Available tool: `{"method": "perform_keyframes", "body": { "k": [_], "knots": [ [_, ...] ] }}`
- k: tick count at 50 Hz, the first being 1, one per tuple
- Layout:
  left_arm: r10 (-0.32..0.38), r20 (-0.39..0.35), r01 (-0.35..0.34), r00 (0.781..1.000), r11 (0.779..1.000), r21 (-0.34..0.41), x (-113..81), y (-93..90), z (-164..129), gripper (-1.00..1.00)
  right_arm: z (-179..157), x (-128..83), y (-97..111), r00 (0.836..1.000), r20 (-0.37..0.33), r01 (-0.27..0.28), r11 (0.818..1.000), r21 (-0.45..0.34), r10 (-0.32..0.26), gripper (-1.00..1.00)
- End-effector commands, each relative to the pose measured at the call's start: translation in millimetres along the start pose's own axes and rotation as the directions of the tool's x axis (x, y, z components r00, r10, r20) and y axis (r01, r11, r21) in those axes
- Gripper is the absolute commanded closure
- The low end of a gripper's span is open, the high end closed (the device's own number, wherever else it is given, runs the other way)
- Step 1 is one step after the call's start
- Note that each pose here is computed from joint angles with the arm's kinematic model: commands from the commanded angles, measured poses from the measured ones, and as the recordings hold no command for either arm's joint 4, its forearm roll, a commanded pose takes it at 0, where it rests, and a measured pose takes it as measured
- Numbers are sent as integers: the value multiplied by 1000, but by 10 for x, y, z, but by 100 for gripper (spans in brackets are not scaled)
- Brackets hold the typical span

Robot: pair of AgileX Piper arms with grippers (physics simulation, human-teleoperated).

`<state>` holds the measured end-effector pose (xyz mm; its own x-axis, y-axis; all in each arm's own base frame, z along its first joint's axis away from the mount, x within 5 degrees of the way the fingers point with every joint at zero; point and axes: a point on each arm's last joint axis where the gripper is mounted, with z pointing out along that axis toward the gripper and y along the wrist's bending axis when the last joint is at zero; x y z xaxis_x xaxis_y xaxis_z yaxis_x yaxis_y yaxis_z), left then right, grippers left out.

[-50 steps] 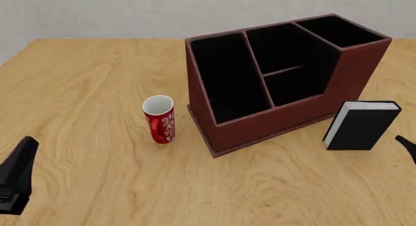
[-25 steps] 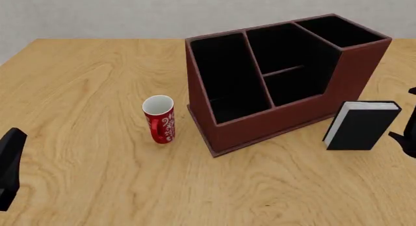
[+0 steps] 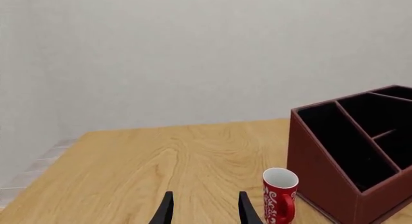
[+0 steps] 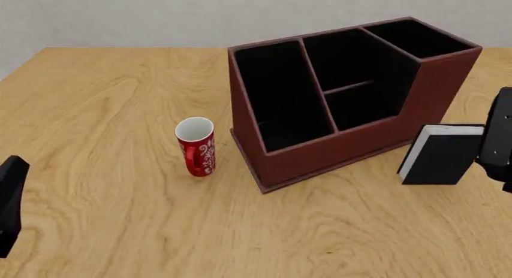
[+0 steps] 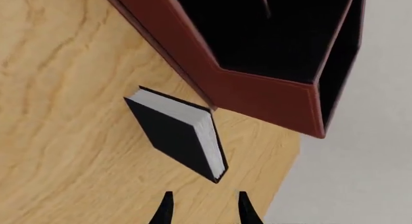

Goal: Pick up the book and place it in the left compartment of the caddy.

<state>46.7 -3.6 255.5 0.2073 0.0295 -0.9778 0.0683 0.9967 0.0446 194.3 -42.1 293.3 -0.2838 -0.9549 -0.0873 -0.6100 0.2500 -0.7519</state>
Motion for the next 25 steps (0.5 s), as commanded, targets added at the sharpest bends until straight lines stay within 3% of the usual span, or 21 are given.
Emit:
{"method": "perform_keyframes", "body": {
  "k": [1, 25],
  "knots": [
    [1, -2, -1, 1000, 1000, -4, 17, 1, 1, -100, 182, 38, -45, 1000, -16, 22, 1000, -16, -23, -100],
    [-10, -24, 9, 1000, 999, -38, 154, 13, 9, -100, 533, 91, -174, 995, -33, 88, 995, -38, -89, -100]
  ]
}}
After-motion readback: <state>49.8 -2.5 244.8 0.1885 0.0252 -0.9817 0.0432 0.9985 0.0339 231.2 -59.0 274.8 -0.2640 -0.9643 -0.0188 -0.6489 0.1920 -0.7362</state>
